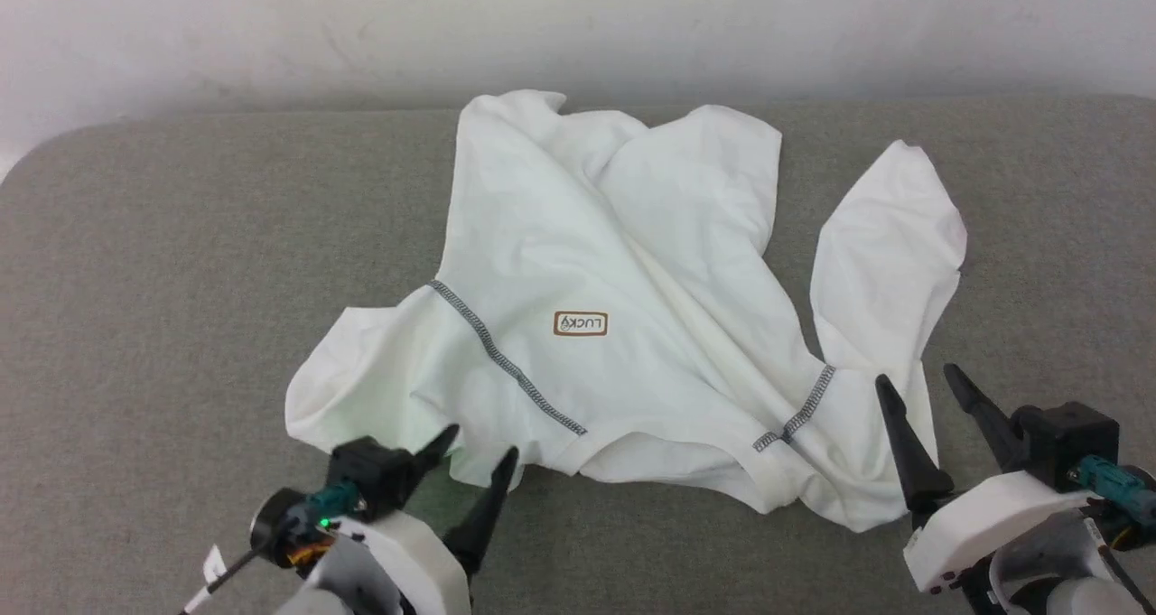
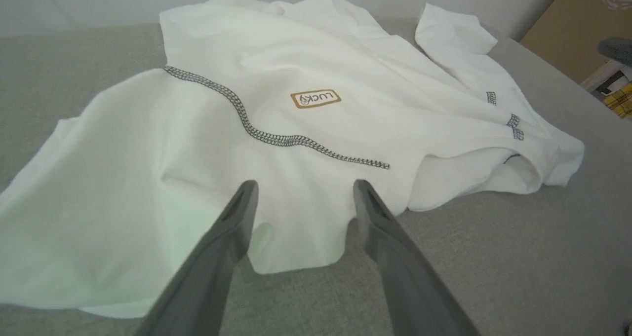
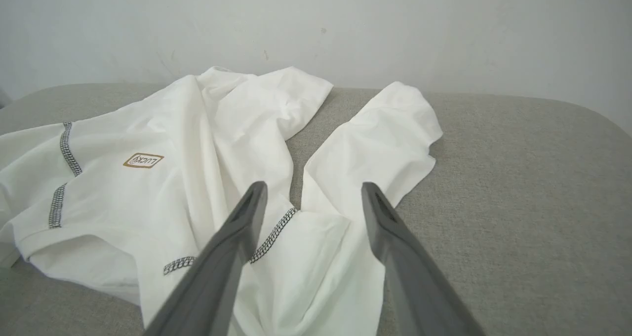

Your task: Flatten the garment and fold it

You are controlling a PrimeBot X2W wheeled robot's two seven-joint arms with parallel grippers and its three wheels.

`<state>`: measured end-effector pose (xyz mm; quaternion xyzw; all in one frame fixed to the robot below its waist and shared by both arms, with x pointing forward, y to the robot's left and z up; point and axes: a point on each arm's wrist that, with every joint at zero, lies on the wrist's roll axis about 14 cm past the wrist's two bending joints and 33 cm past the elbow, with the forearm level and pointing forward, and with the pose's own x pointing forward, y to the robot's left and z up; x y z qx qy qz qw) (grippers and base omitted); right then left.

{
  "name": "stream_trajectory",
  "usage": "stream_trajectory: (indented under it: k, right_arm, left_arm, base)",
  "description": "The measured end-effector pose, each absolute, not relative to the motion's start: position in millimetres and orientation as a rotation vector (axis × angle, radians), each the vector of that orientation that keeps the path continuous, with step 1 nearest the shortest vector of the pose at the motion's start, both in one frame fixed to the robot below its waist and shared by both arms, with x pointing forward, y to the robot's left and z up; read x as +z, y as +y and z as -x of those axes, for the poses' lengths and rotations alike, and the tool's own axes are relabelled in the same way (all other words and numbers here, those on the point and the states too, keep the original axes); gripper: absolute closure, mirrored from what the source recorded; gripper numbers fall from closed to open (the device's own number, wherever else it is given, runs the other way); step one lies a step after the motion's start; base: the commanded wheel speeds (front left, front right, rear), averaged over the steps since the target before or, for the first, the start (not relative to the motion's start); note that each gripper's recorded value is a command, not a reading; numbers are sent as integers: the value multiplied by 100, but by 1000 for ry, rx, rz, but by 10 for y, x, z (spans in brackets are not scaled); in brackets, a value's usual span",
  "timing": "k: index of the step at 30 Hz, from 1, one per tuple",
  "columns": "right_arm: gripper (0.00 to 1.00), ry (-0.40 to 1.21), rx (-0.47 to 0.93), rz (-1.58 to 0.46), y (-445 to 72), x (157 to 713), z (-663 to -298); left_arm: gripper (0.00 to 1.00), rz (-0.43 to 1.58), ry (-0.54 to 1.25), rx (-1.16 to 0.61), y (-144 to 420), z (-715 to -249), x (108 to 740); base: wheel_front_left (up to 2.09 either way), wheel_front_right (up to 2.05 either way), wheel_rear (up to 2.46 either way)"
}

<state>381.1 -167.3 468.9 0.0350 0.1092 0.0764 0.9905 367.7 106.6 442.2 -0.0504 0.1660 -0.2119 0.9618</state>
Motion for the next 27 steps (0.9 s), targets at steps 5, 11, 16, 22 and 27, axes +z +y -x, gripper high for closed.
stream_trajectory:
  k: [5,11,16,22,27]
  right_arm:
    - [0,223,188,-77,-1549,4691,-3848]
    - [0,246,193,-85,-1516,4628,-3835]
    - [0,266,180,-88,-1553,4565,-3821]
    - [0,283,165,-91,-1600,4507,-3824]
    - [0,313,154,-95,-1640,4432,-3798]
  left_arm:
    - [0,41,400,-466,1050,-3459,4302]
    - [0,17,421,-495,922,-3435,4206]
    - [0,-25,426,-475,923,-3568,4119]
    - [0,-26,382,-456,895,-3775,4117]
    - [92,-21,377,-466,841,-3846,4082]
  base:
    - [0,0,0]
    - [0,0,0]
    - [0,0,0]
    - [0,0,0]
    - [0,0,0]
